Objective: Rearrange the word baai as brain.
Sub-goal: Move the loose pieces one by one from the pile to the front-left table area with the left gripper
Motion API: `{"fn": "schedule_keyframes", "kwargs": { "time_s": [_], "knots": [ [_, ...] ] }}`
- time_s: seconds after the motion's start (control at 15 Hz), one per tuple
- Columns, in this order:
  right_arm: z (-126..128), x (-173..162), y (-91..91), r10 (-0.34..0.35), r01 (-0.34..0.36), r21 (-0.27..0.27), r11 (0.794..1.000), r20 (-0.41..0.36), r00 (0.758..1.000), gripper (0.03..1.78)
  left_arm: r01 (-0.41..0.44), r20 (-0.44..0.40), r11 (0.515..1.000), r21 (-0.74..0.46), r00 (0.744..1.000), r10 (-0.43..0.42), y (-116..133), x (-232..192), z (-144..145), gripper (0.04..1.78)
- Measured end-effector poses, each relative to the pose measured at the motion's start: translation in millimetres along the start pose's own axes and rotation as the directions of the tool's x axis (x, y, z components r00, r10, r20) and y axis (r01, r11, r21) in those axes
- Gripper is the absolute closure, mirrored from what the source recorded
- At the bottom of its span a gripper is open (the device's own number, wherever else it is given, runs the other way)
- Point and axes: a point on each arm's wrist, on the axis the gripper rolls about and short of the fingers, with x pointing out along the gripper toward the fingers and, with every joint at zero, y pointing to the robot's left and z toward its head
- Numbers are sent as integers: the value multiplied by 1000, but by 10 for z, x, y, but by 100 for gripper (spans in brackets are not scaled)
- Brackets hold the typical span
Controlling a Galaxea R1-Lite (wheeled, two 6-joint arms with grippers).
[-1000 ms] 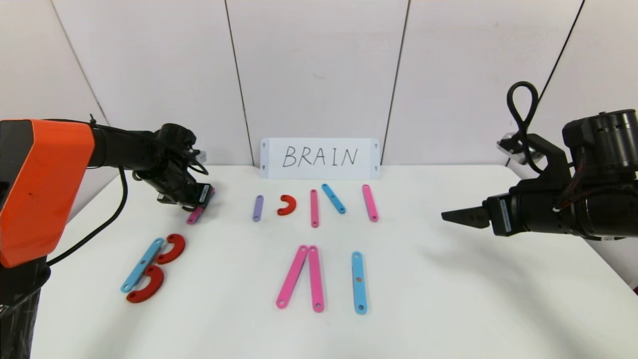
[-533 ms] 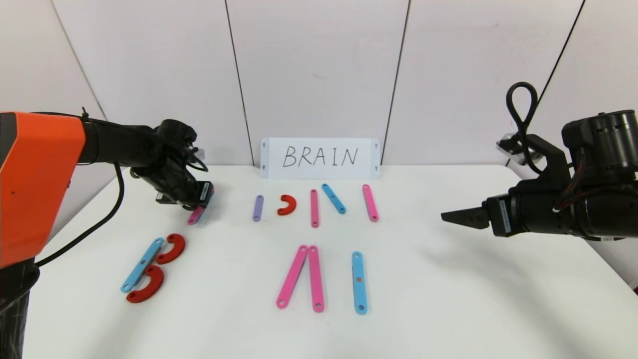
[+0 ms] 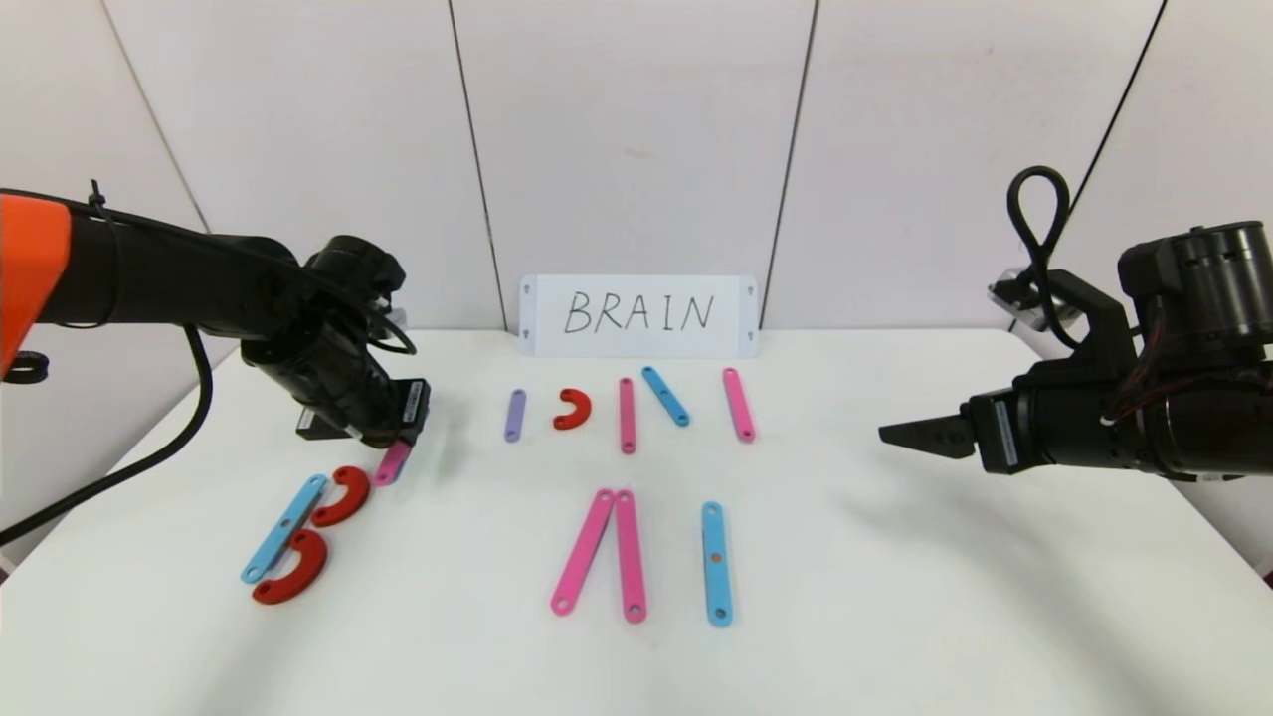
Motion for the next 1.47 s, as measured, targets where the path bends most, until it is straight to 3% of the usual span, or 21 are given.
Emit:
{"fn": "schedule_keyframes", "kwargs": {
  "time_s": [0.2,0.47,1.47],
  "knots": [
    [-4,6,2,1,-1,0,1000,-2,1000,7,-56,-29,998,-6,998,56,-77,-83,-246,152],
    [-6,14,11,4,-4,-2,1000,-5,1000,7,-61,-66,998,2,996,61,-93,-130,-450,152],
    [-19,28,16,5,-5,-2,1000,-12,1000,7,-30,-117,999,35,993,34,-347,45,-797,152]
  ]
}}
